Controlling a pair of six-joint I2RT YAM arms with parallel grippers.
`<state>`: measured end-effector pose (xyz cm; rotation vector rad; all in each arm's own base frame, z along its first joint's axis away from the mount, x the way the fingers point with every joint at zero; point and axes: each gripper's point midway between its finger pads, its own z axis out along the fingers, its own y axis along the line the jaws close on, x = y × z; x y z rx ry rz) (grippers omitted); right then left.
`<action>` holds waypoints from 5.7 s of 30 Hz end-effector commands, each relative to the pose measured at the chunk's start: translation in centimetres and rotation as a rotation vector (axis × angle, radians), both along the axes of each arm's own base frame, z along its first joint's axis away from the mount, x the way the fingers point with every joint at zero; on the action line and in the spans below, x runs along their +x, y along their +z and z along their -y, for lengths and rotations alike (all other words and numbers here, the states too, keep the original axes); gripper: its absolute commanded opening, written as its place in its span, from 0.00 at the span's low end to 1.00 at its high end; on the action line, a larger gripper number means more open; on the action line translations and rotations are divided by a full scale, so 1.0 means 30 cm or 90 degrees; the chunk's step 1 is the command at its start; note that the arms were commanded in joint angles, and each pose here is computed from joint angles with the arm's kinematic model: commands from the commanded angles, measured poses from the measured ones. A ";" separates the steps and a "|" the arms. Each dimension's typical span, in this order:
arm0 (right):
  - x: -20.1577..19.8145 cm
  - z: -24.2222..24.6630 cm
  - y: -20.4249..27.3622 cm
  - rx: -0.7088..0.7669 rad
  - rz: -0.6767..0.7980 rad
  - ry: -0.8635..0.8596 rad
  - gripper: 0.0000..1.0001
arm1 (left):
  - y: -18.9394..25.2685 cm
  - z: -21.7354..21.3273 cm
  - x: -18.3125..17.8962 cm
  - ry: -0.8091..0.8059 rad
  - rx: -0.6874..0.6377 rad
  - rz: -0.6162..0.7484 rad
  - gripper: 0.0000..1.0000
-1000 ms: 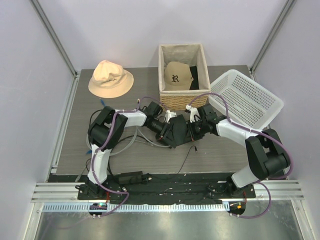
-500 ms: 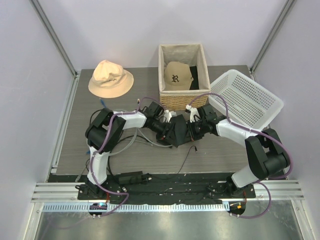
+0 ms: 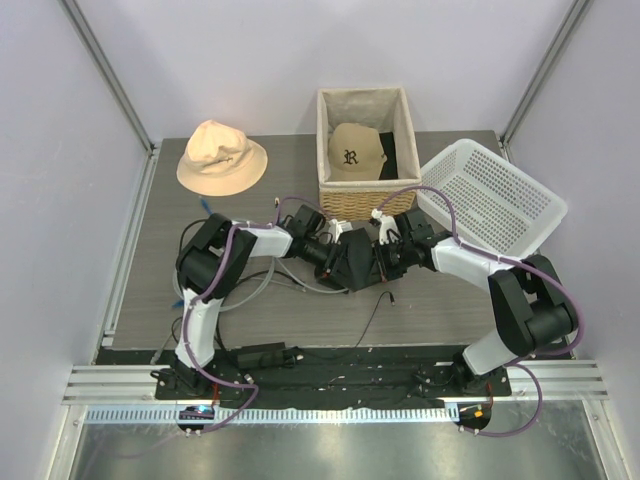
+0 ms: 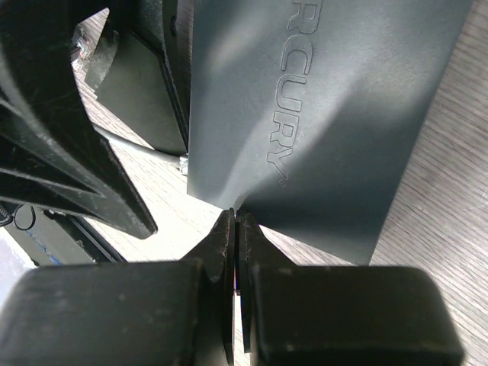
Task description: Pull the plug from the switch port
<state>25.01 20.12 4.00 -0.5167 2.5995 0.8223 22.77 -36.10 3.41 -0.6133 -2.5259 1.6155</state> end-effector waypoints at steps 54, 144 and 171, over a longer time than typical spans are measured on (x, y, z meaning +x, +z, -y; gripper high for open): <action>0.059 0.008 0.031 -0.036 0.027 0.008 0.01 | -0.222 -0.142 -0.055 -0.081 0.101 0.034 0.00; 0.059 -0.105 -0.149 -0.082 -0.069 0.044 0.01 | -0.144 -0.218 0.095 0.003 0.012 0.023 0.48; 0.076 -0.091 -0.087 -0.082 -0.018 0.038 0.01 | -0.141 -0.265 0.005 -0.113 0.079 0.034 0.48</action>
